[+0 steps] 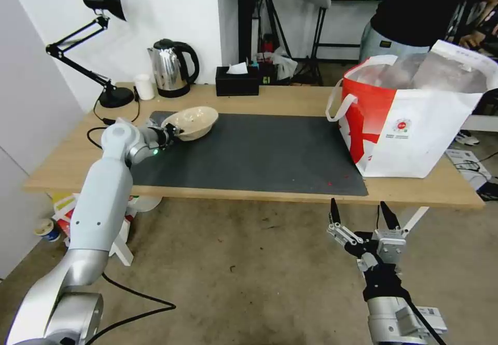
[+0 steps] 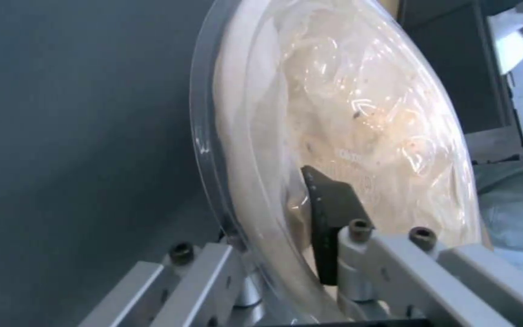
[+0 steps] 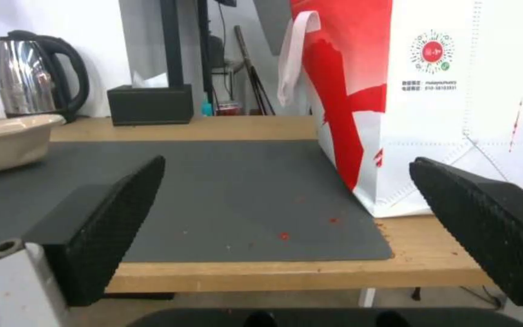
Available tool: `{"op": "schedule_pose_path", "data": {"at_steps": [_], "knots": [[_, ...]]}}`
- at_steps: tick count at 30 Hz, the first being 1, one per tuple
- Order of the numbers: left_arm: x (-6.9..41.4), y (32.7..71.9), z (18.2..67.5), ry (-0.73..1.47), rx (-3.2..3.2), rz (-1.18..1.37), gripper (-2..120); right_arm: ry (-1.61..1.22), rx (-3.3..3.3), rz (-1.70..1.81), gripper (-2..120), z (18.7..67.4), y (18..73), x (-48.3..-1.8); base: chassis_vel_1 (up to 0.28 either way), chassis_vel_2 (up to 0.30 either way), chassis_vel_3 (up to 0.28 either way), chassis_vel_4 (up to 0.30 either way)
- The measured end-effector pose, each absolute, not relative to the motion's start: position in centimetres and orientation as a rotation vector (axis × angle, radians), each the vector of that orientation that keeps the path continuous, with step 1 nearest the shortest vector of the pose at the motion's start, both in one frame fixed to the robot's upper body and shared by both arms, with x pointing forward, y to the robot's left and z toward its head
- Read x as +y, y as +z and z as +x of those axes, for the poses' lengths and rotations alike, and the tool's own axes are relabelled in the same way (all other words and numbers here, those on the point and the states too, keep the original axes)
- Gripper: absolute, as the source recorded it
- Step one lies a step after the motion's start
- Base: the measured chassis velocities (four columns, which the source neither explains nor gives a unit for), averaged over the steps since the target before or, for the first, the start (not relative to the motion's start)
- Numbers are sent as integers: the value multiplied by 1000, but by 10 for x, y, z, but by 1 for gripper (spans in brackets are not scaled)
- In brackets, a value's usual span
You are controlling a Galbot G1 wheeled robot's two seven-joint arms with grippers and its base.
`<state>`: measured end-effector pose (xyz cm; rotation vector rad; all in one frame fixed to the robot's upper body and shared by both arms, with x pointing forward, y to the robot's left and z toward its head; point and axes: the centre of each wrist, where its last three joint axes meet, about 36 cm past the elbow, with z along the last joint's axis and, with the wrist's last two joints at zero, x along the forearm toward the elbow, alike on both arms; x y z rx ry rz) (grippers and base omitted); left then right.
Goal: Pick up the trash from the table and place it into the takeout bag.
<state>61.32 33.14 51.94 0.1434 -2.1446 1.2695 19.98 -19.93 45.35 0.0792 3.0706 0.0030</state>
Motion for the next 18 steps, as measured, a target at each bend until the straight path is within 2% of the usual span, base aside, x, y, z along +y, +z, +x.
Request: {"op": "schedule_pose_path", "data": {"at_steps": [7,15,16,18], "knots": [[332,554,592,1278,-2253,82,7,3,3071,79,100,200,454,-199,0,0,0,0],[322,641,566,1303,-2439,-126,7,3,3071,79,100,200,454,-199,0,0,0,0],[322,641,566,1303,-2439,-126,7,3,3071,79,100,200,454,-199,0,0,0,0],[322,669,565,1313,-2530,-235,7,3,3071,79,100,200,454,-199,0,0,0,0]]}}
